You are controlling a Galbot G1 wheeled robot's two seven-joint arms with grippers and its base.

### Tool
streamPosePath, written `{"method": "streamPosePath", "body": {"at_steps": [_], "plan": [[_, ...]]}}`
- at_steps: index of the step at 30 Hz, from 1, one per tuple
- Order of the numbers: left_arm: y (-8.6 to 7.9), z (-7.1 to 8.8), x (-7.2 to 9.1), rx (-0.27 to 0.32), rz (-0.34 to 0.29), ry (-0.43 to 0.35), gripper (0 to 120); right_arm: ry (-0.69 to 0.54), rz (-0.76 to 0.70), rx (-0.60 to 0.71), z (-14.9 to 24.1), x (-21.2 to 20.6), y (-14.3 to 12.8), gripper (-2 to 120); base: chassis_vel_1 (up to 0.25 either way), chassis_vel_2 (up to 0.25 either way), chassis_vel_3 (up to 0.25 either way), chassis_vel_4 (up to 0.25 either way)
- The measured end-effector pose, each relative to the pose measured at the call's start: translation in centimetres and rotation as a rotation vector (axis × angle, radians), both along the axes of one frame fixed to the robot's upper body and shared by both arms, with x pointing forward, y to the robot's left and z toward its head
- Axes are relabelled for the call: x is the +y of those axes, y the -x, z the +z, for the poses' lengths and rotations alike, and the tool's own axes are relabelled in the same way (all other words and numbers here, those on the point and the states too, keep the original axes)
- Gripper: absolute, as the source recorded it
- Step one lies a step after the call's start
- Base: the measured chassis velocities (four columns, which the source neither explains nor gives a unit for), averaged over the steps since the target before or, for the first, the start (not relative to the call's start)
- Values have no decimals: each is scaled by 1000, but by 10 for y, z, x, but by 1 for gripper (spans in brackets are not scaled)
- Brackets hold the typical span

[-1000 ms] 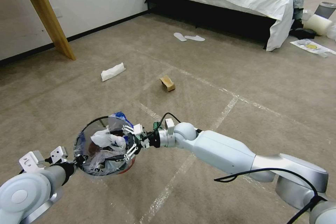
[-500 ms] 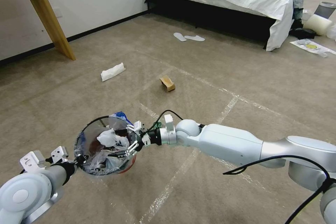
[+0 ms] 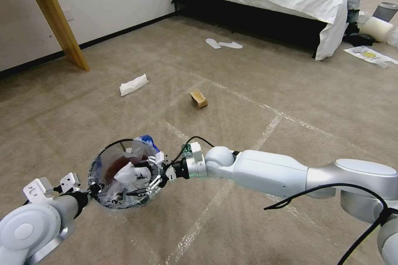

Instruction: Pick up the trash bin and place the garbage on the floor into it.

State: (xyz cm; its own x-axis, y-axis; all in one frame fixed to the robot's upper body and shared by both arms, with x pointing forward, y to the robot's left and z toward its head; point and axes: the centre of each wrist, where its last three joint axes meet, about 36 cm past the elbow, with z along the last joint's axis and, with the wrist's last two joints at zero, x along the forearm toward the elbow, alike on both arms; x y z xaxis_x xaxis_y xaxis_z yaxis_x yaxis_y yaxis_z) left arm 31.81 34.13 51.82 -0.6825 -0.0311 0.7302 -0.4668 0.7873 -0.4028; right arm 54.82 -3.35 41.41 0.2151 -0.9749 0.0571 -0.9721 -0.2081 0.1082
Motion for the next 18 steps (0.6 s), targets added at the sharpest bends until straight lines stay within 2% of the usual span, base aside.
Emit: {"method": "streamPosePath", "body": {"at_steps": [9,11,18], "plan": [[-3,-3,2,8,8,-3,0,-5,49,-26,18,11,10,100,0,0,0,0],[-3,-3,2,10,7,-2,0,33,48,-109,29,11,1,100,0,0,0,0],[-3,-3,2,11,8,-4,0,68,66,-211,54,13,-16,100,0,0,0,0]]}}
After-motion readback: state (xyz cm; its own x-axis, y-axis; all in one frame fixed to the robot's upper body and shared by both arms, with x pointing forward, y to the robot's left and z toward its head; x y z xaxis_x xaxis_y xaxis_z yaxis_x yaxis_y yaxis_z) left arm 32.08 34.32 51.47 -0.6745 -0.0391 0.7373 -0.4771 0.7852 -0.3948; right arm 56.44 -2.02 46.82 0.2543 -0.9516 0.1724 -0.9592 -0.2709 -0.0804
